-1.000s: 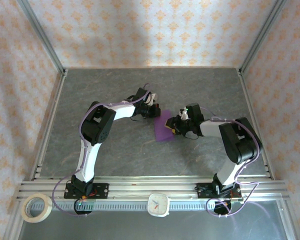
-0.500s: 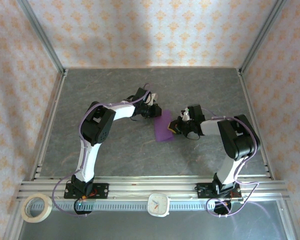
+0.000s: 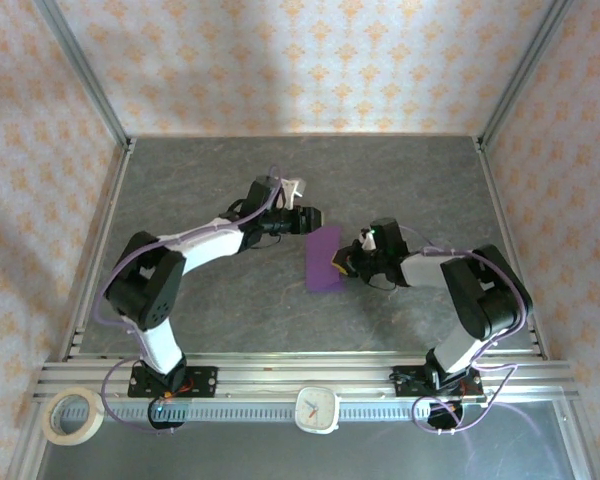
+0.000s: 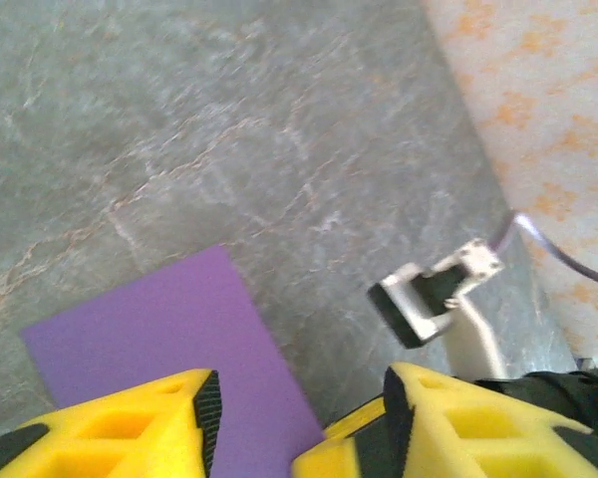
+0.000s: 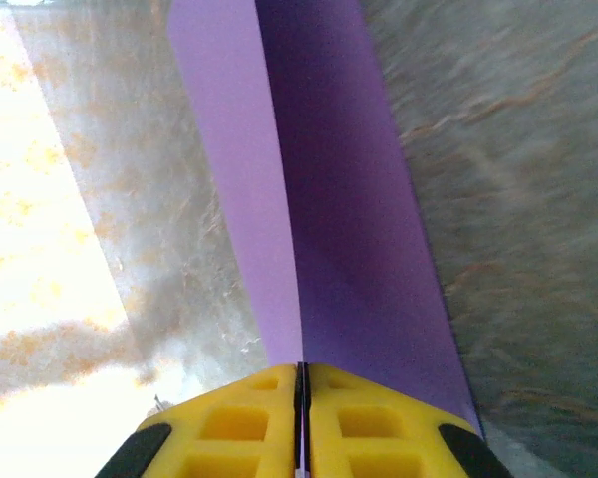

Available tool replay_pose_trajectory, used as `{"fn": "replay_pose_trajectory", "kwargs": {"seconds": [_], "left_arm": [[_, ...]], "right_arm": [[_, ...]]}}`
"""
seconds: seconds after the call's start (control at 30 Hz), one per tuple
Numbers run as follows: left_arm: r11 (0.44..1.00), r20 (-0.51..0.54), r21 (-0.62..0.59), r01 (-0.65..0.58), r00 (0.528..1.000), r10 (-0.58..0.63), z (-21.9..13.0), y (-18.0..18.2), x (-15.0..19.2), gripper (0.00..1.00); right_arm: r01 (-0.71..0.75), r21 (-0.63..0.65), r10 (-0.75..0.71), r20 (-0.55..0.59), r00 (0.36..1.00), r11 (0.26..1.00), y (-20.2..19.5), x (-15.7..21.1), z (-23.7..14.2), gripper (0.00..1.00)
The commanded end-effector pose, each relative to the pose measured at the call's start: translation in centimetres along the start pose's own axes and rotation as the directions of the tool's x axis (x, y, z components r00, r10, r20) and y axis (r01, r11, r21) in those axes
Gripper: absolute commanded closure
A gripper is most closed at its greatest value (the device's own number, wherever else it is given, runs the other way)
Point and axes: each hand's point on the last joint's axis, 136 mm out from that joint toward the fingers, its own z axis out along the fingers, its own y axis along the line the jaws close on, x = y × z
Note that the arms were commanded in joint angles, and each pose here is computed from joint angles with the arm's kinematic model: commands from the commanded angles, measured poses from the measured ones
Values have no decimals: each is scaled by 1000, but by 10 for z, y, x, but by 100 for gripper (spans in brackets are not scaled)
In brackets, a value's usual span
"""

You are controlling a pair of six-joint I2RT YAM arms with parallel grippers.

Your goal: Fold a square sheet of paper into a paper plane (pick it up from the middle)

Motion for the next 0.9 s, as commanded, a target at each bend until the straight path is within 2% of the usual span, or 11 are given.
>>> {"fn": "replay_pose_trajectory", "kwargs": {"seconds": [0.0, 0.1, 0.23, 0.43, 0.57, 0.67, 0.77, 0.87], "left_arm": [[996, 52, -13, -90, 995, 90, -5, -4, 8, 54], [985, 96, -106, -140, 984, 150, -16, 2, 16, 56], [978, 166, -102, -180, 967, 195, -32, -2, 25, 57], [979, 88, -52, -198, 975, 202, -31, -3, 50, 57], [963, 77, -53, -263, 961, 266, -33, -9, 62, 55], [916, 70, -157, -368, 922, 382, -36, -13, 70, 51], [845, 69, -256, -470, 863, 500, -41, -23, 79, 48], [754, 25, -309, -580, 787, 616, -38, -36, 98, 46]], "right_arm": [[3, -15, -2, 62, 998, 1000, 6, -9, -4, 88], [24, -1, -24, 50, 998, 1000, 6, -12, -2, 84], [54, -12, -54, 25, 998, 998, 12, -15, 1, 80], [75, -26, -75, -7, 997, 997, 14, -18, 3, 86], [79, 2, -79, -4, 997, 997, 7, -22, 1, 88], [72, 5, -72, -4, 997, 997, 3, -24, -2, 91], [72, -3, -72, -11, 997, 997, 4, -23, -2, 91], [71, -13, -71, -12, 997, 997, 7, -24, -2, 91]]}}
